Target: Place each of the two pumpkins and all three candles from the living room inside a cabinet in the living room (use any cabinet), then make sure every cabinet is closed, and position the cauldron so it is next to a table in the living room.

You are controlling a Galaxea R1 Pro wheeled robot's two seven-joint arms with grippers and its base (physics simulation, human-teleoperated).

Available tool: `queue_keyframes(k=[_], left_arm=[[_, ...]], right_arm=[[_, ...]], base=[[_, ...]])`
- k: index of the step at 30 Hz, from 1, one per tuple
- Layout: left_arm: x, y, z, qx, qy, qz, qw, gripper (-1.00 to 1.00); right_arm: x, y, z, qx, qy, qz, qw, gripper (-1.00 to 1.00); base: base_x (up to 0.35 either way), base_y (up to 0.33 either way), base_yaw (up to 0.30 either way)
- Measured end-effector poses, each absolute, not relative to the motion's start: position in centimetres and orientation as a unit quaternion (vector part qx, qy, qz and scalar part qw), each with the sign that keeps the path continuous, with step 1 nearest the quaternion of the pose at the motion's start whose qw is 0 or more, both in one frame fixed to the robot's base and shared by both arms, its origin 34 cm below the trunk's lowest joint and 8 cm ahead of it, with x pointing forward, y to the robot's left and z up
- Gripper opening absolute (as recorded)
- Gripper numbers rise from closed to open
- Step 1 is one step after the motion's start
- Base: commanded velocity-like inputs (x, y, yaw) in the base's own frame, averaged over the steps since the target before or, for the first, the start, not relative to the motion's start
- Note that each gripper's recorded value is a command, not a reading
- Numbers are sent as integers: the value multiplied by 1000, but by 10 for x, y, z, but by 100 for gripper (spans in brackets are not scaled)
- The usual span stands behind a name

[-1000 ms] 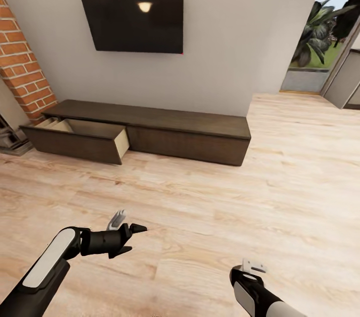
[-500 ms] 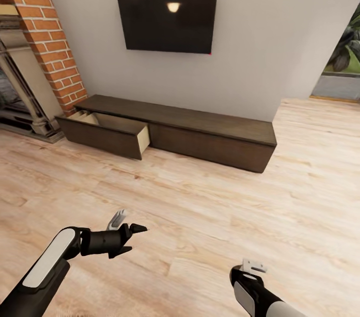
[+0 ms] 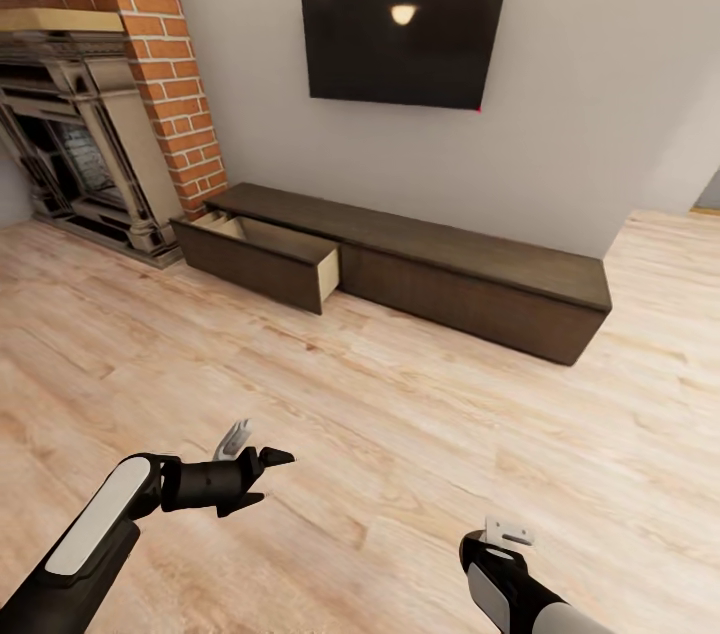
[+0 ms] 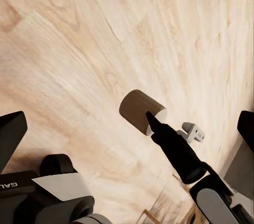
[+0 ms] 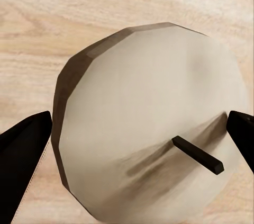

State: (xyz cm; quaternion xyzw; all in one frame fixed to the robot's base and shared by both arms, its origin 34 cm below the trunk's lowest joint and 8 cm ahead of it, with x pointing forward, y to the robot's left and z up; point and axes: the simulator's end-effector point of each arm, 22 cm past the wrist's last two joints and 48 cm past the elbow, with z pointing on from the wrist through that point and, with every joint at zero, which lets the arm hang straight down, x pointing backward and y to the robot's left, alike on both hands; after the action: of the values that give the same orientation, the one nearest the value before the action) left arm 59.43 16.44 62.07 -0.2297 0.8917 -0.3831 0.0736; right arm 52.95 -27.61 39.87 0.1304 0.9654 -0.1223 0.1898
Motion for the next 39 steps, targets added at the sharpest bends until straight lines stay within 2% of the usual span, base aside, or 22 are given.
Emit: queue_keyframes(k=[13,23,39], left_arm=[[594,164,621,-230,892,-383,74,100],[594,165,621,-229,892,-382,74,100],[594,165,620,-230,892,-382,74,100]], right_arm=[[530,-276,399,130,965,-122,190,-100],[530,-276,399,130,965,-122,190,-100],[530,-276,399,130,965,-122,190,-100]], base=[[2,0,287],[159,0,287],[5,0,287]])
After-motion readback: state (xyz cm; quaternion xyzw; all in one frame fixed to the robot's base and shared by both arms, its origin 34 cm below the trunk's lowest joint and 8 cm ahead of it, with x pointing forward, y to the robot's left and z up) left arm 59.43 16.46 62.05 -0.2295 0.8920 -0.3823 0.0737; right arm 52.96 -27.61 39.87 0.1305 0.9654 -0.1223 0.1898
